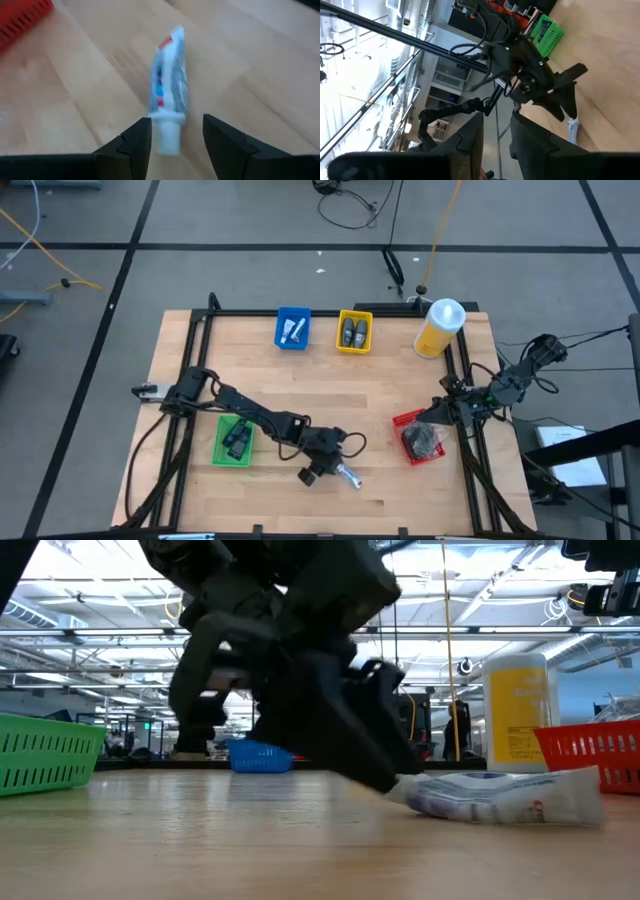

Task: Pick & Place Travel size toiletries
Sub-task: Put the white toothpaste into the blue basket

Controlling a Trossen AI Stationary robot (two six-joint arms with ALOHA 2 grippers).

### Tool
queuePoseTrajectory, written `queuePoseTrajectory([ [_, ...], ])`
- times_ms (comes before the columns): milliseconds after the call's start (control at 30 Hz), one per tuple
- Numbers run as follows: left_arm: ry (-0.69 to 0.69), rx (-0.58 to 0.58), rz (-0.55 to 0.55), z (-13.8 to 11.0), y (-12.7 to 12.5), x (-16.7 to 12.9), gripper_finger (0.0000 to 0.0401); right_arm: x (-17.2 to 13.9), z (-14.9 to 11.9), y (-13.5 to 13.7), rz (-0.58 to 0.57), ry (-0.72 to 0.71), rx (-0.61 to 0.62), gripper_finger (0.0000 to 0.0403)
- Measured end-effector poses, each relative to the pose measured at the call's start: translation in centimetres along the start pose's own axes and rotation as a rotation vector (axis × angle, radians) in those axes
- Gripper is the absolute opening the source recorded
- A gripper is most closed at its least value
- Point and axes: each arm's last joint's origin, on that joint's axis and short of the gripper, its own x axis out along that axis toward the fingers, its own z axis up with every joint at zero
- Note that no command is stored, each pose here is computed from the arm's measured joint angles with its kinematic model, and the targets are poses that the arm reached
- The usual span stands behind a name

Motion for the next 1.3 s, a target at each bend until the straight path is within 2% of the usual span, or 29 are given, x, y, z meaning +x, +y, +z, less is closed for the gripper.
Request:
queuePoseTrajectory([
  [133,-0.035,0.011,0.019,0.4,0.0,0.0,0.0177,0.0,0.0,-0.1,-0.005,0.001,-0.002,0.0089],
  [367,0.039,-0.006,0.019,-0.4,-0.1,0.2,0.0177,0.0,0.0,0.0,-0.005,0.001,-0.001,0.0089],
  [633,0.024,-0.004,0.035,-0.3,0.1,0.3,0.0173,0.0,0.0,-0.1,-0.012,-0.016,-0.002,0.0089],
  [1067,0.019,-0.096,0.020,-0.5,0.0,0.7,0.0050,0.0,0.0,-0.1,-0.017,-0.022,-0.003,0.0089],
  [1167,0.024,-0.147,0.018,-0.6,-0.1,0.7,0.0043,0.0,0.0,-0.1,-0.016,-0.022,-0.003,0.0089],
  [1300,0.014,-0.278,0.026,-0.3,0.0,0.4,0.0044,0.0,0.0,-0.1,-0.016,-0.022,-0.002,0.0089],
])
